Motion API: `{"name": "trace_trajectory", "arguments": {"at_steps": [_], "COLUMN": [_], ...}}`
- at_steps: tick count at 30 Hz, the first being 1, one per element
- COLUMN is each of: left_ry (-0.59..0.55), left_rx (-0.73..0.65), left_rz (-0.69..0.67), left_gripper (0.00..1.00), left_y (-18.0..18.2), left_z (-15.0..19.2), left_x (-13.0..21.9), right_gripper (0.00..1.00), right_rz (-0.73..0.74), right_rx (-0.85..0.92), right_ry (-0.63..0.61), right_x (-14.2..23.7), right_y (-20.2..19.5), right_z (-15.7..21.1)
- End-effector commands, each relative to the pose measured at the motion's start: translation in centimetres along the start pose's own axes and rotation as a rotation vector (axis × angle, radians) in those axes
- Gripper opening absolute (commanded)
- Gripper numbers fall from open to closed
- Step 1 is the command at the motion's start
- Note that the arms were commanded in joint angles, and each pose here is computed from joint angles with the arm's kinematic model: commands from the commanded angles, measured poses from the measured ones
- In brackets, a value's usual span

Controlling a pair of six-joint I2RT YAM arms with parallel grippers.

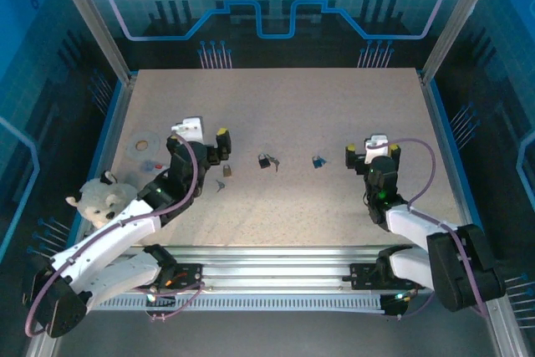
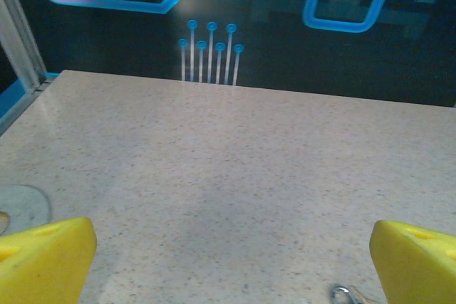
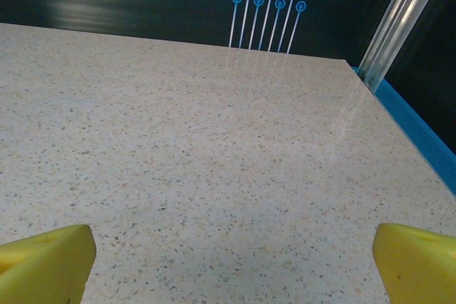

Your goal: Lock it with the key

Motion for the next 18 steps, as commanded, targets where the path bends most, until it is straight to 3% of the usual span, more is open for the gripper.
{"name": "trace_trajectory", "arguments": {"at_steps": [1,18], "left_ry": [0.020,0.093], "left_rx": [-0.001,0.078], "left_rz": [-0.020,-0.144], "left_gripper": [0.99,0.99], "left_y": [1.2,6.8], "left_z": [0.7,2.5], "left_x": [-1.1,-5.8], "right_gripper": [1.00,1.00], "right_rz": [0.040,-0.077], "right_rx": [-0.044,0.038], "right_ry": [-0.048,-0.098], "right_x": [-0.4,-3.1], "right_y": [-0.6,2.0], "right_z": [-0.4,1.5]}}
Point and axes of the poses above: each hand's point on the last joint's axis, 136 mm out from that joint toward the fingers, its own x axis back along the fingers, its own y axis along the line the jaws close on, z = x × y, the point moved 8 cm from there along x, back along the fingers, and after that the axes turned 14 degrees about x, right-handed, at the moved point
